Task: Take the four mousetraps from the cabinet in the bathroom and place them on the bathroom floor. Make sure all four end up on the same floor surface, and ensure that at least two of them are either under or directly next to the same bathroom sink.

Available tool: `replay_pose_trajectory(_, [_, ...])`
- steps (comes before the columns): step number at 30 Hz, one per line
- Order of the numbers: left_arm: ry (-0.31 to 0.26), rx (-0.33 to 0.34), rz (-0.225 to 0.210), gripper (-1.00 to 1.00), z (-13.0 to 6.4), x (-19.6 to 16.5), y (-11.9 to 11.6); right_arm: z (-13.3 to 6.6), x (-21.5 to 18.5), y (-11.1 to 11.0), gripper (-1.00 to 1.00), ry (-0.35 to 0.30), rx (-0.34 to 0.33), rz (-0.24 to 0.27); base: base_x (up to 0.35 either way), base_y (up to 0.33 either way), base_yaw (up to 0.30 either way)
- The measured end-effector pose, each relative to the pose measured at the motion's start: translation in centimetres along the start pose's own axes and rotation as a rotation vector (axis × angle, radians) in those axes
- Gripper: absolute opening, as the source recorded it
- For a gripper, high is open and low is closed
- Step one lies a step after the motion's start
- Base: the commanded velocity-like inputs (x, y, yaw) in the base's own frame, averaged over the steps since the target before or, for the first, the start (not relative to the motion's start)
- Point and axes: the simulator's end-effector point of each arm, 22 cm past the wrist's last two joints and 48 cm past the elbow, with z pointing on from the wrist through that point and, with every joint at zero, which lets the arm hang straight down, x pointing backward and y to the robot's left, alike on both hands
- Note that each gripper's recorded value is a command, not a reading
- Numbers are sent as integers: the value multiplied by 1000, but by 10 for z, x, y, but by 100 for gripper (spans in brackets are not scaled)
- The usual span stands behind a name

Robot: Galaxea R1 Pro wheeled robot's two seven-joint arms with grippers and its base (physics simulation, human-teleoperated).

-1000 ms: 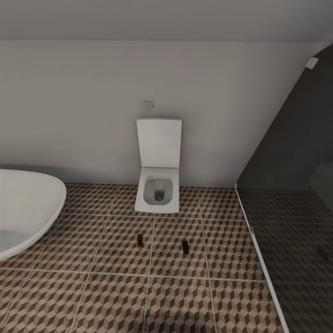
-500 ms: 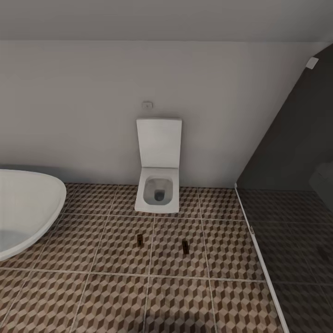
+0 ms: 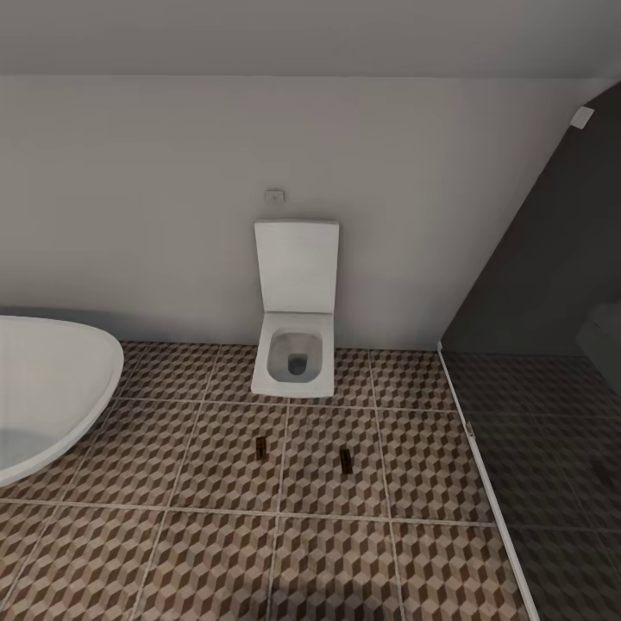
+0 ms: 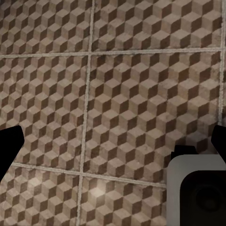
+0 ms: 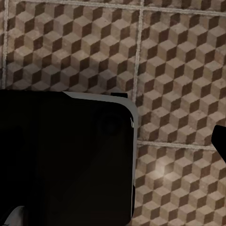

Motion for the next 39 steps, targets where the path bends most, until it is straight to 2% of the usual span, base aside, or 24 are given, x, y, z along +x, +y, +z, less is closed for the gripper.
replay_pose_trajectory(39, [0, 0, 0, 100, 0, 0, 0, 0, 0, 0, 100, 0, 0, 0, 0, 0, 0])
